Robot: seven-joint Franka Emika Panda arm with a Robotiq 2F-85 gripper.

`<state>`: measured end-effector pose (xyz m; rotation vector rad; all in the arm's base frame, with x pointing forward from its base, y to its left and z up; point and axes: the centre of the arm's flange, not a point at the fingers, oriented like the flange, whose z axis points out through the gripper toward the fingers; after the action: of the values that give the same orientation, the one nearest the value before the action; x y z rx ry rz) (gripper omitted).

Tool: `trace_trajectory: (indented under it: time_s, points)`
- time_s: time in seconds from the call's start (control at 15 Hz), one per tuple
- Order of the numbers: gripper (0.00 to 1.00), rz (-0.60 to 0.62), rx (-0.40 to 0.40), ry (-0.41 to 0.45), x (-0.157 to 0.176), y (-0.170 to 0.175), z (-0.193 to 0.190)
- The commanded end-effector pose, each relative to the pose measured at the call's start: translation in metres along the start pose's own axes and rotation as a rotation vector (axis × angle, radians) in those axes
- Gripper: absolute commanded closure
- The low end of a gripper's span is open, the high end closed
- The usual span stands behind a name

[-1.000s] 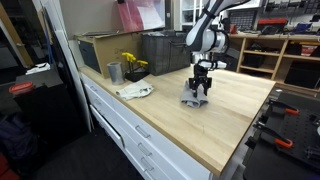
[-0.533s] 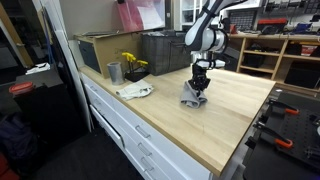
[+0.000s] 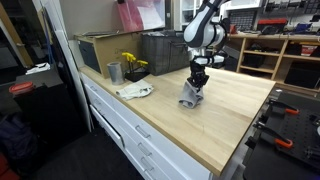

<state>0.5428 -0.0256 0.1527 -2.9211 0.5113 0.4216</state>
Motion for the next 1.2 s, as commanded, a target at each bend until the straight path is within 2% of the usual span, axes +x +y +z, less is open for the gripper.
trace_trajectory:
  time_s: [0.0,0.13,0.27,0.33,0.47,1.13]
  points:
    - [0.99,0.003,-0.032,-0.001,-0.019,-0.009,-0.019]
    - [0.99,-0.004,-0.038,0.006,-0.015,-0.018,-0.02]
    - [0.9,-0.008,-0.041,0.022,-0.008,-0.027,-0.016]
    - [0.98,-0.014,-0.037,0.021,-0.006,-0.03,-0.015]
    - [0.99,-0.029,-0.021,0.036,0.004,-0.037,-0.012]
    - [0.99,-0.018,0.046,0.108,0.052,-0.053,-0.012]
